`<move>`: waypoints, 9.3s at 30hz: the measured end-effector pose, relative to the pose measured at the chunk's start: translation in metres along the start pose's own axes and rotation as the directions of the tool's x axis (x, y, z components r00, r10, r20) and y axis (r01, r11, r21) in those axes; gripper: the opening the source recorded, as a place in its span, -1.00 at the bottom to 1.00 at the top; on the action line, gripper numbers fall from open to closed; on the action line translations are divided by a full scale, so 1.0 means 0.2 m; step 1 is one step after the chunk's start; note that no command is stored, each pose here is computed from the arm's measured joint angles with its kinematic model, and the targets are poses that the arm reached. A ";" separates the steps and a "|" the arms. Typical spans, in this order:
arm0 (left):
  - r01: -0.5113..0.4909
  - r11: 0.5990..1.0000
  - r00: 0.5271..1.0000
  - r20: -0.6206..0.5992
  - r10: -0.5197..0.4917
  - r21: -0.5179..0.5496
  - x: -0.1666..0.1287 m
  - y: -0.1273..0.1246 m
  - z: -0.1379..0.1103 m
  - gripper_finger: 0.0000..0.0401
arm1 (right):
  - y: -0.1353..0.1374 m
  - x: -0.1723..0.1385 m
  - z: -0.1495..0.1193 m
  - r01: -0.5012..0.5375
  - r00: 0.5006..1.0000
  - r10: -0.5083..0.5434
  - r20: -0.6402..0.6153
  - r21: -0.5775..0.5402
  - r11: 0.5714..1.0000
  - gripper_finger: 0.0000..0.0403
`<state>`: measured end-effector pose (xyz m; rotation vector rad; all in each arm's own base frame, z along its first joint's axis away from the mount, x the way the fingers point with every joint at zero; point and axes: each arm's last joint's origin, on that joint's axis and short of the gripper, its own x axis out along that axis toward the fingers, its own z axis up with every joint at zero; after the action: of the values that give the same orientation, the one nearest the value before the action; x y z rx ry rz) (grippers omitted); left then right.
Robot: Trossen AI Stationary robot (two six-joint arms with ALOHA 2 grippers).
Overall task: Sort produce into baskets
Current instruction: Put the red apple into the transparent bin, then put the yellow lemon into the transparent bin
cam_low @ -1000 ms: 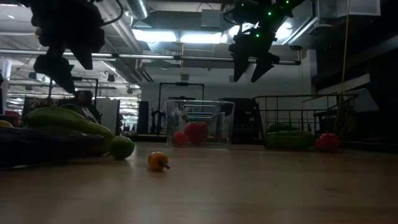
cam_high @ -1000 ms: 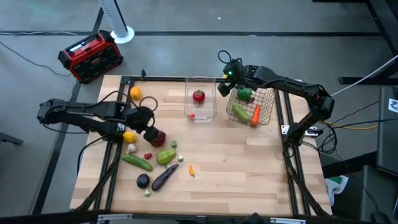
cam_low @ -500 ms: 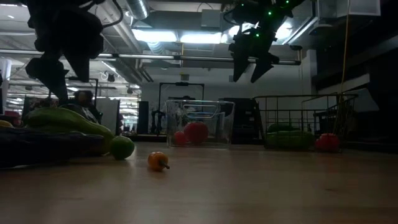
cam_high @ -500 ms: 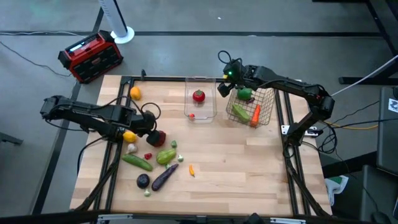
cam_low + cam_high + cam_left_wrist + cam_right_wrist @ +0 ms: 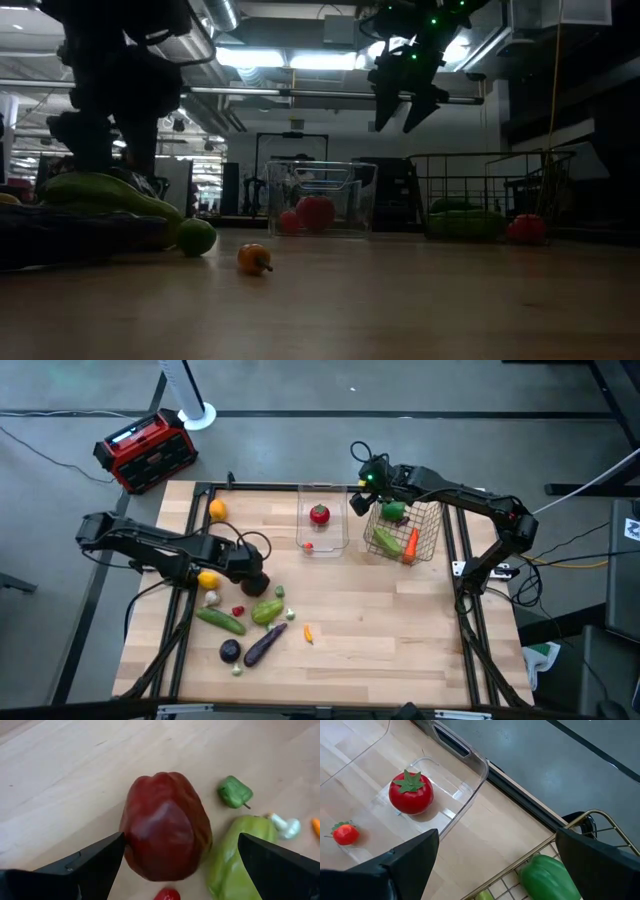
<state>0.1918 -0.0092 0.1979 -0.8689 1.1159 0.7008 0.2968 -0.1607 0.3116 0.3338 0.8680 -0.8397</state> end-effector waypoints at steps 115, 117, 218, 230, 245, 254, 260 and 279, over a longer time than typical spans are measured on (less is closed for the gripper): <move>0.193 0.916 0.729 0.573 -0.374 0.353 0.12 -0.06 0.79 0.53 | 0.01 0.00 0.02 -0.014 0.999 0.014 0.049 0.015 1.000 0.97; 0.192 0.917 0.731 0.573 -0.371 0.349 0.12 -0.06 0.79 0.53 | 0.01 0.00 0.02 -0.014 0.999 0.014 0.049 0.015 1.000 0.97; -0.660 0.651 0.662 0.118 0.740 -0.374 0.09 0.71 0.75 0.79 | 0.02 0.00 0.02 -0.097 0.995 0.097 0.026 0.012 0.995 0.97; -0.740 0.572 0.620 -0.027 0.784 -0.353 0.24 0.74 0.76 0.79 | 0.03 0.00 0.02 -0.140 0.990 0.140 0.014 0.011 0.990 0.97; -0.771 0.533 0.581 -0.042 0.813 -0.350 0.30 0.76 0.77 0.34 | 0.01 -0.05 0.02 -0.140 0.989 0.143 0.024 -0.076 0.987 0.97; -0.767 0.543 0.591 -0.047 0.805 -0.343 0.30 0.76 0.77 0.13 | -0.12 -0.43 -0.04 -0.152 0.977 0.173 0.125 -0.165 0.975 0.97; -0.764 0.560 0.605 -0.051 0.795 -0.321 0.30 0.76 0.77 0.16 | -0.15 -0.69 -0.18 -0.171 0.958 0.214 0.191 -0.220 0.960 0.97; -0.455 0.806 0.871 0.000 0.492 -0.379 0.15 0.64 0.74 0.17 | 0.06 -0.40 -0.78 -0.370 0.868 0.456 0.194 -0.358 0.857 0.97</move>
<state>0.1631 0.1845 0.1671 -0.8590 1.1405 1.3965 0.1929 -0.0234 0.2757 0.1146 0.6202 -0.3209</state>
